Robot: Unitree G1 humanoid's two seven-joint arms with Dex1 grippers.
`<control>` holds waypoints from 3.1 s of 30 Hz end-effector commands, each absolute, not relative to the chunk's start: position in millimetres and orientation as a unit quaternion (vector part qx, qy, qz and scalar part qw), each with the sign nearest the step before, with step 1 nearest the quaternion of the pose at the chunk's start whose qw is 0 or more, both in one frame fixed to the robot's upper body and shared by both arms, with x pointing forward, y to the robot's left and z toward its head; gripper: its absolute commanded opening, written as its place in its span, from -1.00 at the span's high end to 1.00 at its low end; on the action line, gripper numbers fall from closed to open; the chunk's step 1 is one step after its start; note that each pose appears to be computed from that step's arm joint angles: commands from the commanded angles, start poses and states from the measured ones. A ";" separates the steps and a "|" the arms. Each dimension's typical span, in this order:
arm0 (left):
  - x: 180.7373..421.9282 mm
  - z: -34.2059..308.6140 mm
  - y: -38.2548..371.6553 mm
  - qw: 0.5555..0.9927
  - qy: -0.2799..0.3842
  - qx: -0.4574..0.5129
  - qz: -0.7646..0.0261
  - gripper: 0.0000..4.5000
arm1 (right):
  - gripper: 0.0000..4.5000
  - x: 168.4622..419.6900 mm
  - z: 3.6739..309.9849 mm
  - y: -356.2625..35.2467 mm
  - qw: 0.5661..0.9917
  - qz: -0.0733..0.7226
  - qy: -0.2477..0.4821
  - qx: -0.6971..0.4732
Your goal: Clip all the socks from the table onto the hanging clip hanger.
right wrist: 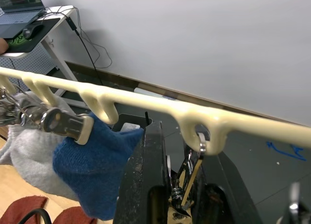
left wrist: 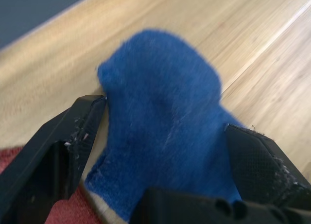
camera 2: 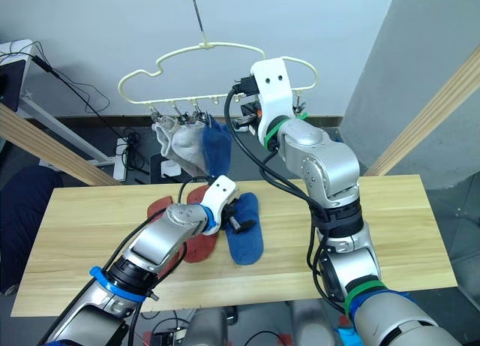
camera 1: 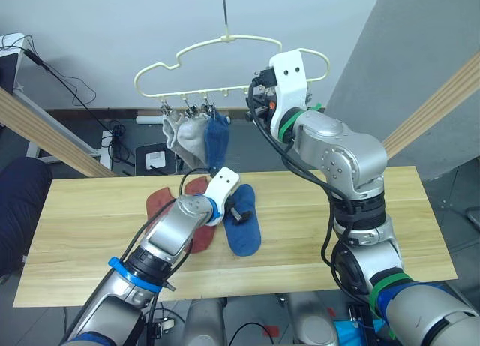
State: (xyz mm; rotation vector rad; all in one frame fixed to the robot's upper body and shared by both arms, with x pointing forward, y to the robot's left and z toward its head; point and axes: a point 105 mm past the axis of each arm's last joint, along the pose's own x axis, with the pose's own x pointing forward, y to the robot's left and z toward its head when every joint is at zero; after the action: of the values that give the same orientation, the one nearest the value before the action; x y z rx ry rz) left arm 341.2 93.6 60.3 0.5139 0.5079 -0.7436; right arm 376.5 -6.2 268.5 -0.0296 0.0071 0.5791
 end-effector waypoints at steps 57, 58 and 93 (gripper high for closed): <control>347.8 167.8 49.8 0.919 0.008 -0.019 -0.393 0.98 | 0.93 363.6 286.5 -7.7 0.957 0.290 0.000 0.003; 348.0 168.9 49.4 0.919 0.006 -0.021 -0.394 0.98 | 0.93 363.5 286.5 -7.8 0.957 0.290 0.000 0.004; 358.6 203.9 42.0 0.914 -0.046 -0.069 -0.398 0.98 | 0.93 365.2 285.2 -9.6 0.958 0.285 0.000 0.005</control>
State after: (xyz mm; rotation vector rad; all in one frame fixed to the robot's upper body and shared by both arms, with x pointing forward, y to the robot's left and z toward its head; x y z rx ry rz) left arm 361.9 44.4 188.4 -0.1301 -0.0257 -0.8037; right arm 372.7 -12.7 267.4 0.0068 0.0726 0.5571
